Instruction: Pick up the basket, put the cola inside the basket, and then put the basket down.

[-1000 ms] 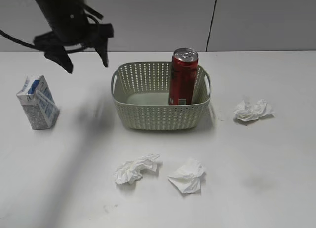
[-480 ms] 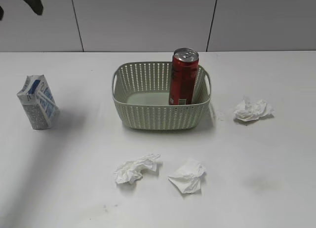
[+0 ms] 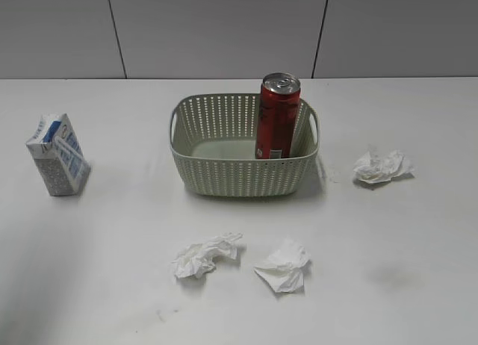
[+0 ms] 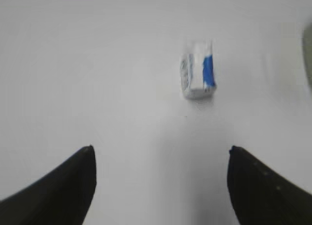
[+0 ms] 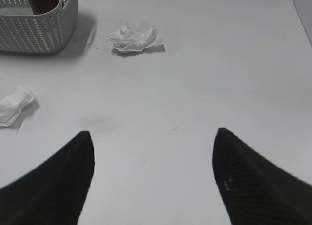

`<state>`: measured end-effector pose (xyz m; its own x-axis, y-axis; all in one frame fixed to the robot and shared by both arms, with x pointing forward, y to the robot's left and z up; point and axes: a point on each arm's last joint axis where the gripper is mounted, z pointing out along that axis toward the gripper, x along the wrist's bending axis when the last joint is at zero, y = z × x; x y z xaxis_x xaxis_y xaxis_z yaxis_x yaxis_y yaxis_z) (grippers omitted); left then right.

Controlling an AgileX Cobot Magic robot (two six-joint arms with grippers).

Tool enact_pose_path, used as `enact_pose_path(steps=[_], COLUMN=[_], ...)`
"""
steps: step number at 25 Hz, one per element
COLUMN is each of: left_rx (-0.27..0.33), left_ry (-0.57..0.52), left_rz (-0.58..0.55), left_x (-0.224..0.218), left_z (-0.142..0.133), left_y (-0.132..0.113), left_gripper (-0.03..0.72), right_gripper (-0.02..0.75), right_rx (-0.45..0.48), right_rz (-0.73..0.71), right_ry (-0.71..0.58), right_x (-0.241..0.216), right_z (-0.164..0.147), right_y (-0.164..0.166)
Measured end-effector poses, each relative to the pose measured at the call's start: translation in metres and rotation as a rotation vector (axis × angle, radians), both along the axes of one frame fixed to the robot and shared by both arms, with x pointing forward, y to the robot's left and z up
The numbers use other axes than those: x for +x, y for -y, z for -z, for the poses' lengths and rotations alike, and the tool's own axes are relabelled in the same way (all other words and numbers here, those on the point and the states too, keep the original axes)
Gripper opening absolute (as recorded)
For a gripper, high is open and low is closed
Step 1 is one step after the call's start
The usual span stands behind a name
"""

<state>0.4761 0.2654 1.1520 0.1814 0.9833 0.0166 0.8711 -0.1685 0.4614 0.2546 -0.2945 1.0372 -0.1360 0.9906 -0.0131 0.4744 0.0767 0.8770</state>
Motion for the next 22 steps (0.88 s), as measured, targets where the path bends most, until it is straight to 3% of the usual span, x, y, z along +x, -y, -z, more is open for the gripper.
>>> enact_pose_path(steps=[15, 17, 22], left_rx=[0.030, 0.023, -0.022], left_ry=[-0.082, -0.064, 0.123], left_rz=[0.009, 0.009, 0.009], left_x=[-0.139, -0.152, -0.176], left_z=[0.113, 0.122, 0.117], left_y=[-0.022, -0.024, -0.026], left_gripper=[0.616, 0.613, 0.599], right_gripper=[0.585, 0.585, 0.585], right_rx=[0.000, 0.000, 0.000], right_rz=[0.000, 0.000, 0.000], right_ry=[0.000, 0.000, 0.000], right_x=[0.000, 0.000, 0.000], right_z=[0.000, 0.000, 0.000], right_y=[0.000, 0.000, 0.000])
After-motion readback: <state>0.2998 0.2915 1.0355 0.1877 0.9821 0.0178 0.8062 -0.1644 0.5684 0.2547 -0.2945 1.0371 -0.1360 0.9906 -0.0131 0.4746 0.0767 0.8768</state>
